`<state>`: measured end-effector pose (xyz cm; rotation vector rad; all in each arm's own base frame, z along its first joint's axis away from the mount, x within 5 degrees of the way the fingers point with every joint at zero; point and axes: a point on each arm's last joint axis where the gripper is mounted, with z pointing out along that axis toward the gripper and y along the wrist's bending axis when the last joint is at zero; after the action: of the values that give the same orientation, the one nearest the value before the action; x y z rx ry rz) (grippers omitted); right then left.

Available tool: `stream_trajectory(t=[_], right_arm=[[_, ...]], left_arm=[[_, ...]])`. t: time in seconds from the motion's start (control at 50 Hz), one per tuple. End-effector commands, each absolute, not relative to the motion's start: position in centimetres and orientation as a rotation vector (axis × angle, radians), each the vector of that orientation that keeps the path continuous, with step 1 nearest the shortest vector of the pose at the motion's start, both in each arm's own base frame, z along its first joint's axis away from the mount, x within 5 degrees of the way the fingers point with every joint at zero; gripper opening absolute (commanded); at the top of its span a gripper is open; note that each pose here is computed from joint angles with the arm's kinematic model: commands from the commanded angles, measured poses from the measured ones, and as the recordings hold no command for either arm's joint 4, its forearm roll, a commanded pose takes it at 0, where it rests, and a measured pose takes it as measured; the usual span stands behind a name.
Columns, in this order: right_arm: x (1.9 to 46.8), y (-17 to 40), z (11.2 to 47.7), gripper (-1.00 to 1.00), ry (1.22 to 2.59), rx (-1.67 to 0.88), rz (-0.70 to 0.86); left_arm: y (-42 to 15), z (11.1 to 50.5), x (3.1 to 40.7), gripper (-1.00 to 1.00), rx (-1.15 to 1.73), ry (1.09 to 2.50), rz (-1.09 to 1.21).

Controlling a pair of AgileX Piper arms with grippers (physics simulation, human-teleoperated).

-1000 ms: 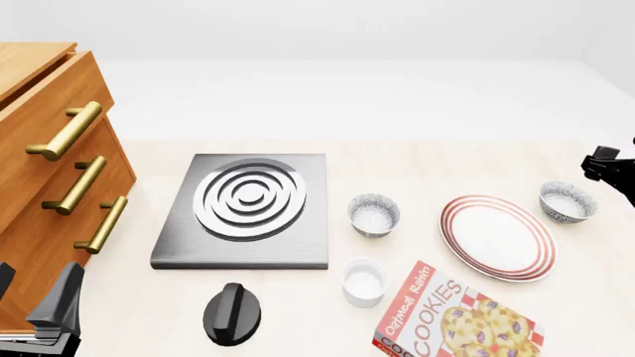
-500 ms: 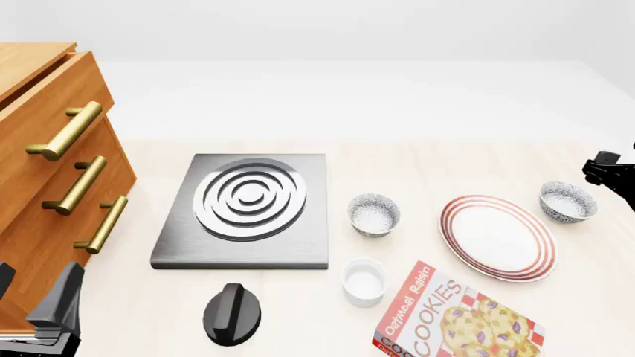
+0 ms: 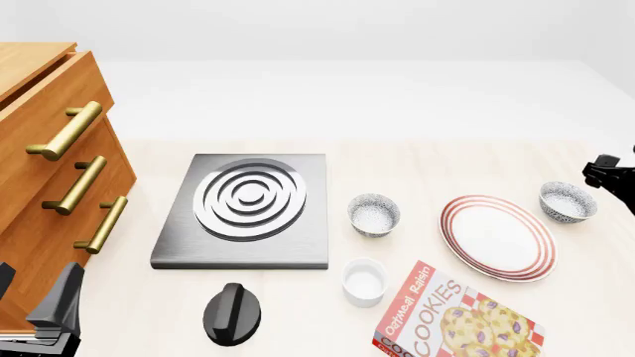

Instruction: Pick the akita bowl next to the plate and place it on the plate.

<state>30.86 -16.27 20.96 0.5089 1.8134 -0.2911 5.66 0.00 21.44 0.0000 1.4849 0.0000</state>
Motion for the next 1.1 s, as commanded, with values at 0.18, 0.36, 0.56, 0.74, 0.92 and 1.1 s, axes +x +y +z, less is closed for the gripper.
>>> stream_trajectory(t=[0.18,0.36,0.56,0.74,0.92,1.1], right_arm=[[31.4,-16.9,20.1,1.00,1.829,0.550,-0.272],[31.6,-17.2,19.7,1.00,1.833,0.567,-0.269],[31.8,-17.4,19.4,1.00,1.840,0.590,-0.254],[32.3,-17.6,18.9,1.00,1.853,0.622,-0.230],[33.0,-17.5,19.0,1.00,1.860,0.663,-0.191],[33.6,-17.8,18.1,1.00,1.874,0.698,-0.168]], left_arm=[[0.0,21.4,5.7,1.00,0.000,1.485,0.000],[0.0,21.4,5.7,1.00,0.000,1.485,0.000],[0.0,21.4,5.7,1.00,0.000,1.485,0.000],[0.0,21.4,5.7,1.00,0.000,1.485,0.000],[0.0,21.4,5.7,1.00,0.000,1.485,0.000],[0.0,21.4,5.7,1.00,0.000,1.485,0.000]])
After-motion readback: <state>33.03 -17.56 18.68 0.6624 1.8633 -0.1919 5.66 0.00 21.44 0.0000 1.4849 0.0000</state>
